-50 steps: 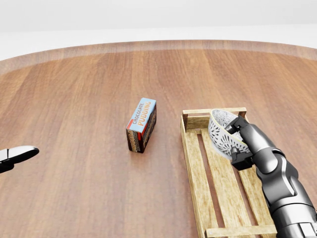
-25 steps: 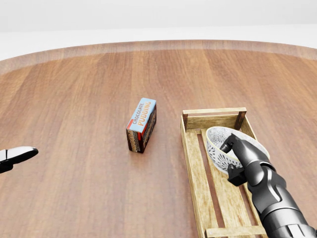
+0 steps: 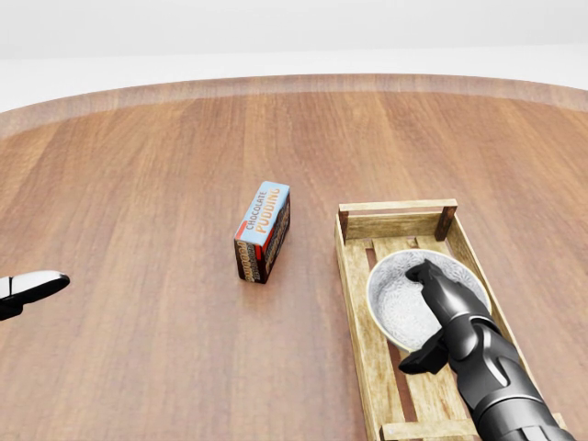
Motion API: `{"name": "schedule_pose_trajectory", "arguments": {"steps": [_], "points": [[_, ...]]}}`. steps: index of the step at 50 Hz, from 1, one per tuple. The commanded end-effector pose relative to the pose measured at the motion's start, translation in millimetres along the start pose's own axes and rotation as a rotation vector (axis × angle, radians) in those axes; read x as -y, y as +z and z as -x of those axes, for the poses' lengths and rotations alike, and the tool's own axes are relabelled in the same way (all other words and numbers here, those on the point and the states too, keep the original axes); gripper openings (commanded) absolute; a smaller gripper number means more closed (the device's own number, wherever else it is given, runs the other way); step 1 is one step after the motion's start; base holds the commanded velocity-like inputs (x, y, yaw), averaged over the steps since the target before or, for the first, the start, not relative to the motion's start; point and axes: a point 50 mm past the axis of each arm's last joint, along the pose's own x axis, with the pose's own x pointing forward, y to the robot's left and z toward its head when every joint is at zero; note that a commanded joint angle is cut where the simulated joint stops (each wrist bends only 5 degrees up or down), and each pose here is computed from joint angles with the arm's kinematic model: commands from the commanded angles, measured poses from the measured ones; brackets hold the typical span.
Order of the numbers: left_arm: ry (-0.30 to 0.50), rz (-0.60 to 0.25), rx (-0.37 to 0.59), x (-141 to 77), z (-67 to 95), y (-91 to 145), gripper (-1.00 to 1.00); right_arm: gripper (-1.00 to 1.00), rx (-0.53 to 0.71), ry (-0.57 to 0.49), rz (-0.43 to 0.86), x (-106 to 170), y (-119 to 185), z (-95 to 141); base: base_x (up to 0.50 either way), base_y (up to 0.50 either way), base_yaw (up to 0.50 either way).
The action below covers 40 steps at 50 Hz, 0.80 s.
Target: Pick up the bowl on the left and put it in the tray.
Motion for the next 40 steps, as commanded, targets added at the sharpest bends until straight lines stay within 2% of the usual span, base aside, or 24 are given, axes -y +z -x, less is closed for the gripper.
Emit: {"name": "schedule_pose_trajectory", "arguments": {"steps": [1, 11, 19, 24, 25, 30, 31, 32, 40], "points": [[0.005, -0.040, -0.090, 6.6, 3.8, -23.2, 1.00, 1.00, -0.037, 0.062, -0.069, -16.4, -11.5, 2.2, 0.00, 0.00, 0.00], [0.003, -0.041, -0.091, 7.0, 3.9, -23.5, 1.00, 1.00, -0.020, 0.061, -0.069, -15.6, -9.8, 3.5, 0.00, 0.00, 0.00], [0.002, -0.040, -0.094, 7.9, 4.1, -24.3, 1.00, 1.00, 0.091, 0.047, -0.037, -3.7, 7.8, 10.8, 0.00, 0.00, 0.00], [0.000, -0.043, -0.099, 8.5, 3.5, -25.9, 1.00, 1.00, 0.224, 0.012, 0.070, 8.8, 31.9, 29.6, 0.00, 0.00, 0.00], [0.000, -0.042, -0.098, 8.8, 3.3, -25.7, 1.00, 1.00, 0.289, -0.004, 0.097, 13.2, 46.3, 39.7, 0.00, 0.00, 0.00], [-0.001, -0.043, -0.097, 8.3, 3.9, -25.1, 1.00, 1.00, 0.378, -0.033, 0.199, 22.0, 71.2, 62.3, 0.00, 0.00, 0.00], [0.002, -0.039, -0.090, 7.3, 3.1, -23.4, 1.00, 1.00, 0.422, -0.047, 0.228, 25.4, 82.9, 72.6, 0.00, 0.00, 0.00], [0.002, -0.039, -0.090, 7.3, 3.1, -23.3, 1.00, 1.00, 0.419, -0.048, 0.230, 25.7, 83.2, 73.2, 0.00, 0.00, 0.00], [0.000, -0.038, -0.082, 7.4, 2.3, -21.6, 1.00, 1.00, 0.498, -0.127, 0.396, 34.8, 117.2, 123.0, 0.00, 0.00, 0.00]]}}
